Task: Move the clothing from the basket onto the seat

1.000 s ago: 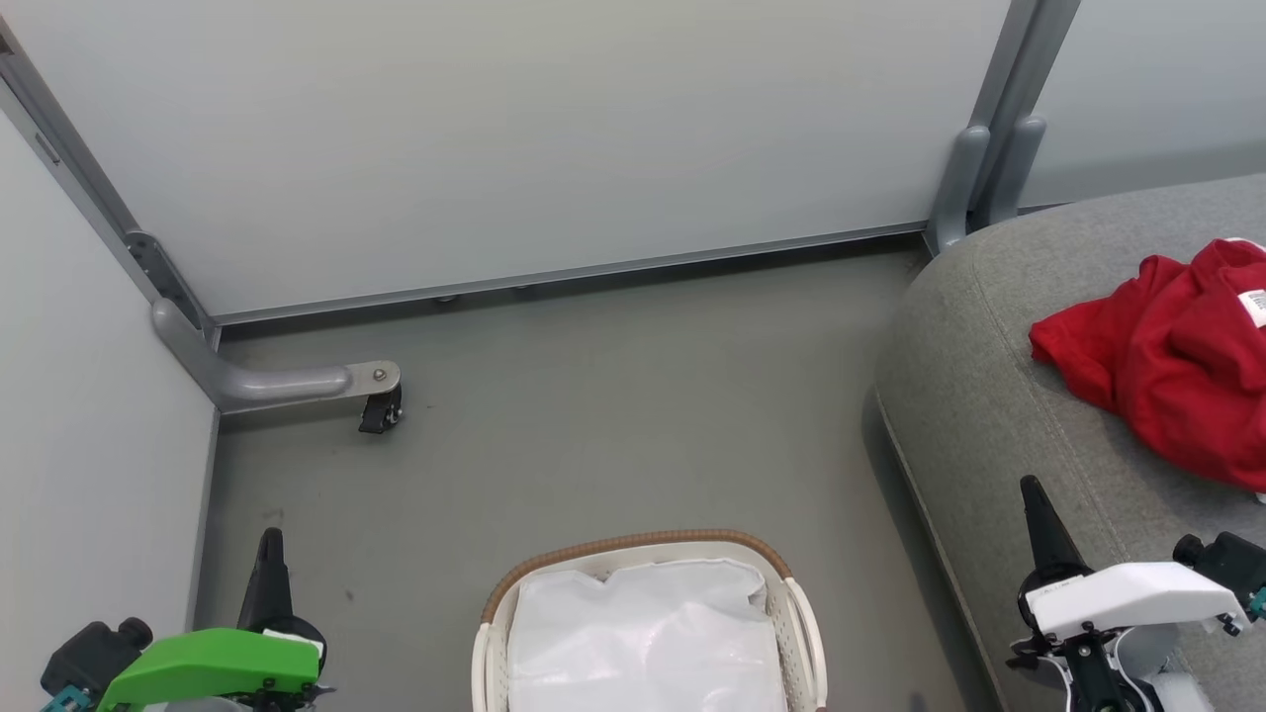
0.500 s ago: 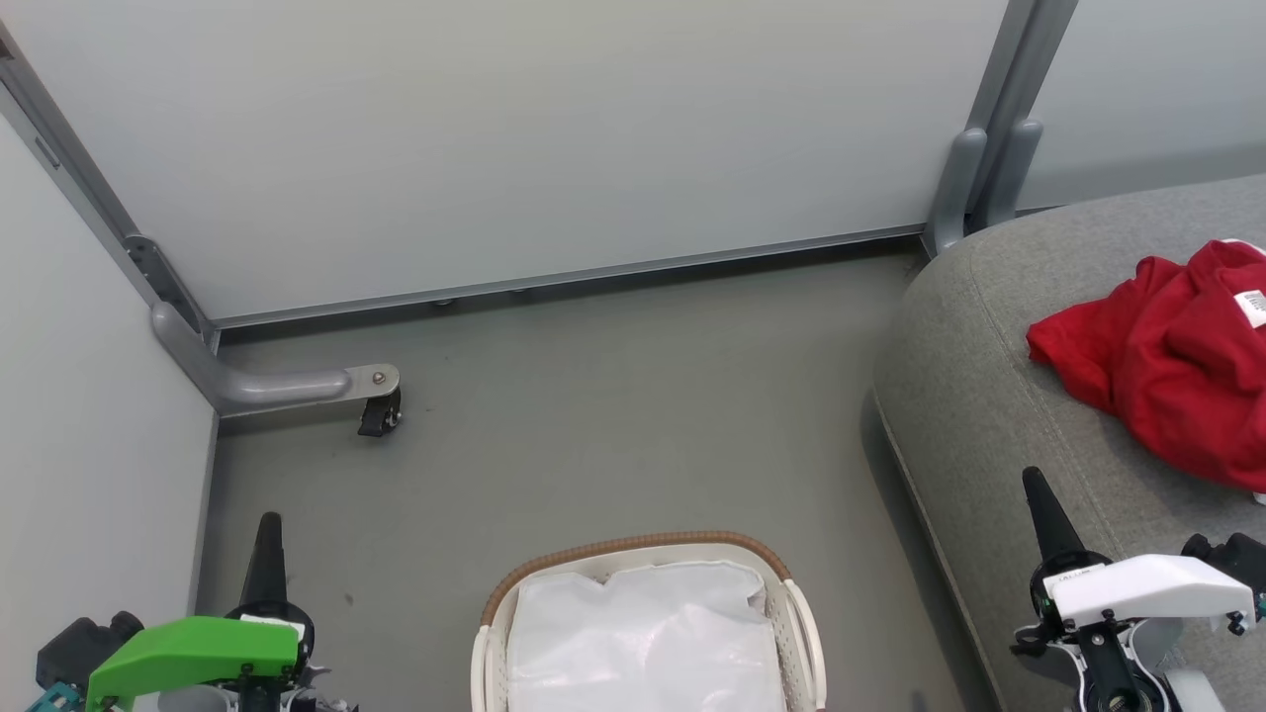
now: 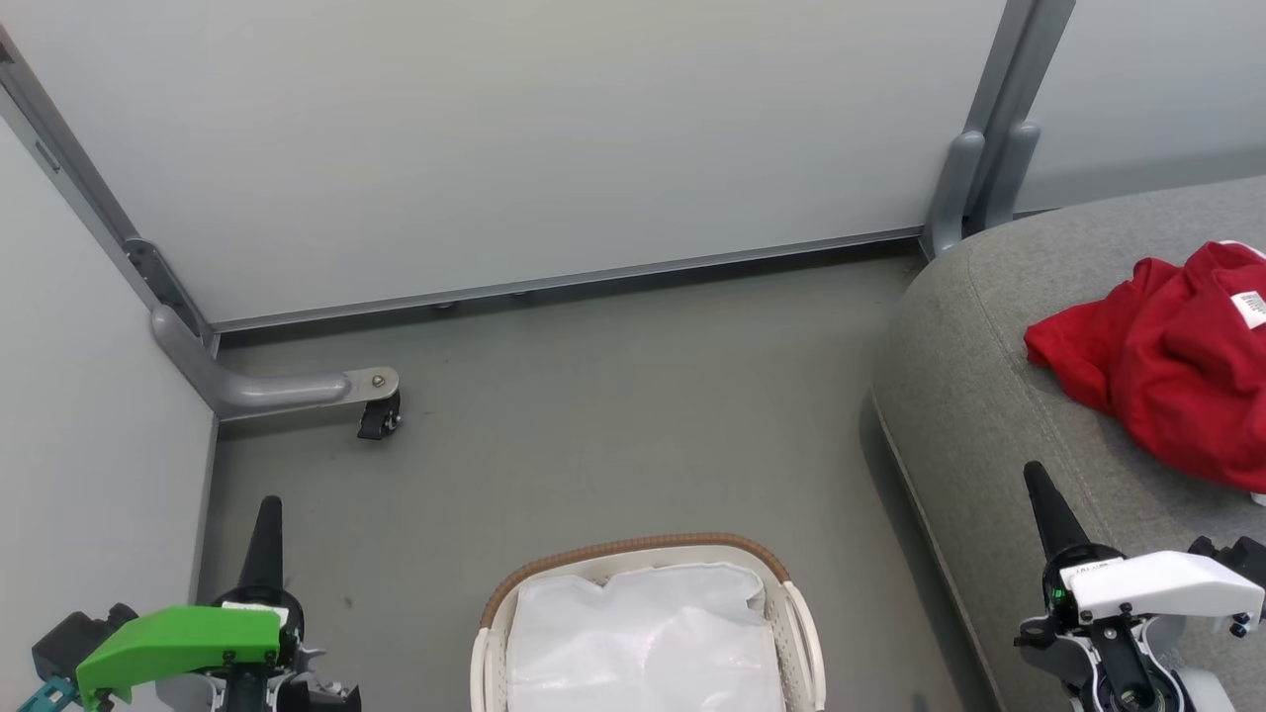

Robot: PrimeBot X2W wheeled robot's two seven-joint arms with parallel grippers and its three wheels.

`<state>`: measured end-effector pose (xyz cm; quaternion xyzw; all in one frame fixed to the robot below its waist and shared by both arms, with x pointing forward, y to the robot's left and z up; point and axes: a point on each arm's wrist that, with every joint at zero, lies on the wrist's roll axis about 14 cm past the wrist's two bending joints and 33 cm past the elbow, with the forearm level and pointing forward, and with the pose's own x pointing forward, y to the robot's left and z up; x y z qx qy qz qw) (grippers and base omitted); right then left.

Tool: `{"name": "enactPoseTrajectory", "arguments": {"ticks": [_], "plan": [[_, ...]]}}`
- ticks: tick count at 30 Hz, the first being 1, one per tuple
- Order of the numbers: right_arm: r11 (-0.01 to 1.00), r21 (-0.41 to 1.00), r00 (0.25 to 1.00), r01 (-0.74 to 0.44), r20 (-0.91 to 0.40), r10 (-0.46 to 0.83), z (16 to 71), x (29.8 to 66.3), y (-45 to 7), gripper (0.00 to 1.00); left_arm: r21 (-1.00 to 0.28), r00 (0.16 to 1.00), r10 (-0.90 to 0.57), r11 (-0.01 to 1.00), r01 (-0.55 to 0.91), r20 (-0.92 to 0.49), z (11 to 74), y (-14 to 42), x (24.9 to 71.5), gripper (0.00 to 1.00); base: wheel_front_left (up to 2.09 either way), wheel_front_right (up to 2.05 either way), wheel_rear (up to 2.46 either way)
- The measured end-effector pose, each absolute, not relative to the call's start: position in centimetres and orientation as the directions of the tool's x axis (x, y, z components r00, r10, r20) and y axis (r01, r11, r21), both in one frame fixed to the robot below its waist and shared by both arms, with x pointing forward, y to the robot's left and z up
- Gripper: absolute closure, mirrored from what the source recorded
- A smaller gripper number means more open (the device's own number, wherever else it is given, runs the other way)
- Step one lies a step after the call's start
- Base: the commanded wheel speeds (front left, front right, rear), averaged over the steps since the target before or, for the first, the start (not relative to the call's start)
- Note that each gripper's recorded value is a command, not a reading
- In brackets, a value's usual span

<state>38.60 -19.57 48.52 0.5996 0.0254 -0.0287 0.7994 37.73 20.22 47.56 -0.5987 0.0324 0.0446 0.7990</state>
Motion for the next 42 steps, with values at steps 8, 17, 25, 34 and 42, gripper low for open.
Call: {"name": "enactPoseTrajectory", "arguments": {"ticks": [8, 17, 25, 34, 42], "plan": [[0.216, 0.974, 0.998, 0.066, -0.065, -0.012, 48.9, 38.6, -19.6, 1.00, -0.972, 0.996, 0.025, 0.216, -0.094, -0.090, 48.0, 20.1, 37.9, 1.00, 0.00, 0.00, 0.00], [0.149, 0.988, 0.999, 0.052, -0.051, -0.007, 49.3, 38.7, -19.7, 1.00, -0.986, 0.997, 0.015, 0.149, -0.072, -0.070, 48.7, 20.0, 38.2, 1.00, 0.00, 0.00, 0.00], [0.093, 0.995, 0.999, 0.038, -0.037, -0.004, 49.7, 38.7, -19.8, 1.00, -0.994, 0.999, 0.009, 0.093, -0.052, -0.051, 49.2, 20.0, 38.4, 1.00, 0.00, 0.00, 0.00], [0.034, 0.999, 1.000, 0.021, -0.021, 0.001, 50.1, 38.7, -19.8, 1.00, -0.999, 1.000, 0.003, 0.033, -0.031, -0.031, 49.8, 19.9, 38.5, 1.00, 0.00, 0.00, 0.00], [-0.005, 1.000, 1.000, 0.010, -0.010, 0.001, 50.4, 38.7, -19.9, 1.00, -1.000, 1.000, -0.001, -0.005, -0.011, -0.011, 50.4, 19.9, 38.8, 1.00, 0.00, 0.00, 0.00]]}}
